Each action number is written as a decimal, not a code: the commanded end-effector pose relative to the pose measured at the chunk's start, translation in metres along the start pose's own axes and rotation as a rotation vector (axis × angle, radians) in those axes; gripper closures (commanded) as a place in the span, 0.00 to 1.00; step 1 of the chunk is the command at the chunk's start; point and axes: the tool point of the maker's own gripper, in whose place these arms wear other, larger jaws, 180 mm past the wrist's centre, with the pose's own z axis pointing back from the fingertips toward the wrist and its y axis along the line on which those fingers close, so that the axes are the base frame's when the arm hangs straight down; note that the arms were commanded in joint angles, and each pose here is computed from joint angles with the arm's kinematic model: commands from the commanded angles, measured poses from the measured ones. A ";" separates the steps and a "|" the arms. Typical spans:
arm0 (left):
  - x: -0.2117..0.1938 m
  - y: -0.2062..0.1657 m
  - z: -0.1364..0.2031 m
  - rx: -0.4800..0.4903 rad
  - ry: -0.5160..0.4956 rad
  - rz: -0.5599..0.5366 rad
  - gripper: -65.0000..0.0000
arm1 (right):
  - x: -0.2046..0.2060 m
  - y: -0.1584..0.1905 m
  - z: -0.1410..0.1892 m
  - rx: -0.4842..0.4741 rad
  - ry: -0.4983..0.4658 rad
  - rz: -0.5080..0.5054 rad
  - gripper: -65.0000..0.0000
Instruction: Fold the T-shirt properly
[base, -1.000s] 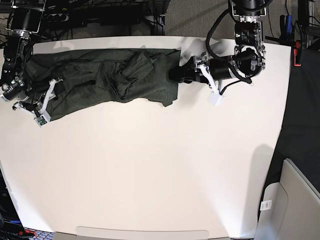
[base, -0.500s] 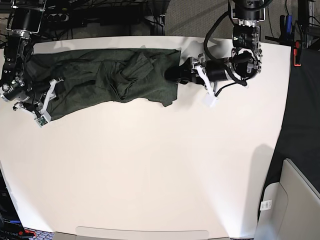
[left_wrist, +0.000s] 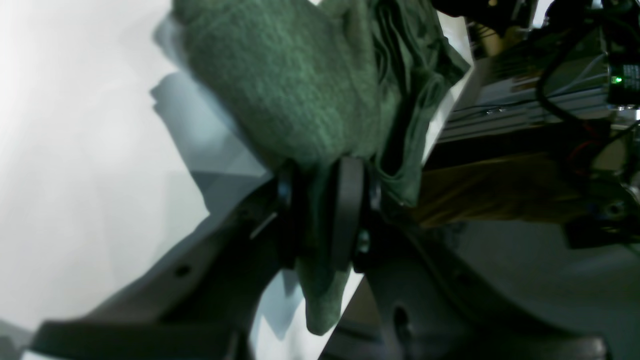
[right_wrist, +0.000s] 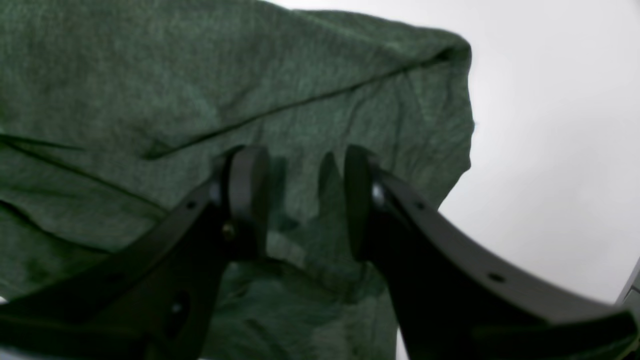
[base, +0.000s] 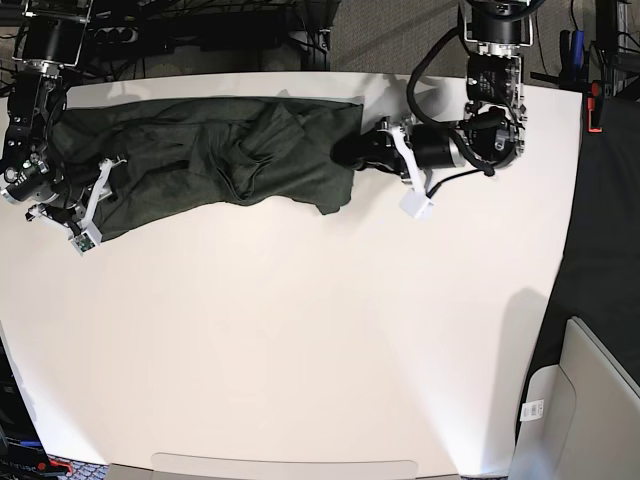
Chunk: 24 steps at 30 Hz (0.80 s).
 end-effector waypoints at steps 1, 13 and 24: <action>0.014 -0.004 0.005 -0.008 -0.030 -0.038 0.92 | 0.012 -0.012 0.009 -0.030 -0.040 0.016 0.62; 0.071 0.028 0.039 0.151 -0.138 -0.047 0.91 | -0.004 -0.024 0.016 -0.060 -0.032 -0.048 0.62; 0.087 0.014 0.061 0.200 -0.133 -0.186 0.92 | -0.033 -0.024 0.017 -0.066 0.001 -0.115 0.62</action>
